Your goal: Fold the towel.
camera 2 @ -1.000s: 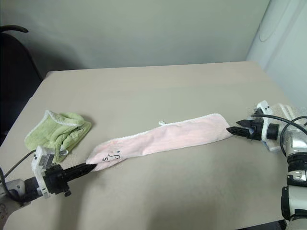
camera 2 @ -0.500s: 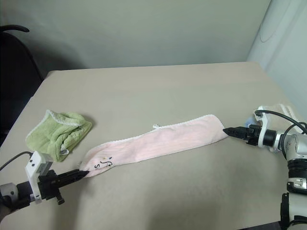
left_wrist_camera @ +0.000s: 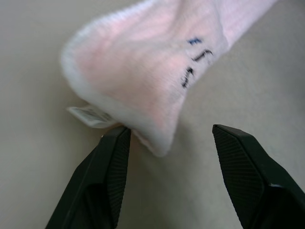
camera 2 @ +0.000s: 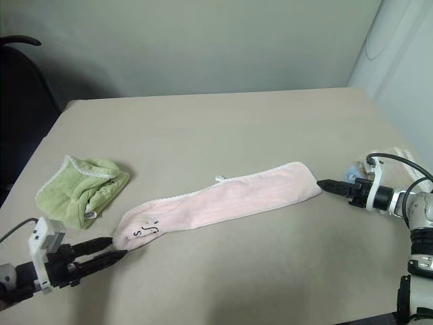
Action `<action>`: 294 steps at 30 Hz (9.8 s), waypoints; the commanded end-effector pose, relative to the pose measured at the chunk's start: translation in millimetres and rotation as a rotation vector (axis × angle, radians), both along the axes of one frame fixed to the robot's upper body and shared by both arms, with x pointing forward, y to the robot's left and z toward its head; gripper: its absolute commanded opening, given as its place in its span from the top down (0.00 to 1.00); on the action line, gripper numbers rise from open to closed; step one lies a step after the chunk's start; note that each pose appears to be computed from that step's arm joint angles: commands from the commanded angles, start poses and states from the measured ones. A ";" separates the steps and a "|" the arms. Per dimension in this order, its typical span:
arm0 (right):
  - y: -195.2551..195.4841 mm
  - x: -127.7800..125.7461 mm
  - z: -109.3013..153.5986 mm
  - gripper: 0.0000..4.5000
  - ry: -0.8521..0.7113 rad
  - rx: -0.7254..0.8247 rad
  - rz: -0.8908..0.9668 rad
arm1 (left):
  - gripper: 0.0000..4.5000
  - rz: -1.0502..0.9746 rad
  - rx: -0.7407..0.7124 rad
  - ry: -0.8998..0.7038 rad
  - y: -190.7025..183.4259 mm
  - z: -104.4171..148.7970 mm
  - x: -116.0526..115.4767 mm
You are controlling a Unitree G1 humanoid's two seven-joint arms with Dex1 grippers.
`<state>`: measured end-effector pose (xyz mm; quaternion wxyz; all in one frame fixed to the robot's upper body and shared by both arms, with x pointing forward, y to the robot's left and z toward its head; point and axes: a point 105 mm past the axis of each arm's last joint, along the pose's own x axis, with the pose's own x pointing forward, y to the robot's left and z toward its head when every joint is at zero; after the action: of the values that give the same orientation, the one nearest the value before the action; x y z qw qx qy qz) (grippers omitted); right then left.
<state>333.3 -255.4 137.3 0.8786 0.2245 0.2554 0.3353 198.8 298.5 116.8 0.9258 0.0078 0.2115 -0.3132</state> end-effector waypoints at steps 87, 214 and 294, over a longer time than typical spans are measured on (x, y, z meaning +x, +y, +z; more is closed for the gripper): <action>158.8 -12.4 23.4 0.38 -0.548 -0.432 0.707 | 0.33 0.106 -0.269 -0.308 -58.5 36.6 45.1; 75.4 80.7 45.9 1.00 -0.725 -0.242 -0.152 | 0.38 -0.739 -0.205 -0.059 -274.8 62.8 92.9; 147.6 30.2 52.7 1.00 -0.741 -0.180 0.219 | 0.01 0.022 -0.540 0.368 -182.4 -27.6 93.2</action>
<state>363.1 -107.5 174.6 0.8852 -0.0078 0.0019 0.4651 289.3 122.4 100.2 0.8477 -0.2950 0.2639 -0.3532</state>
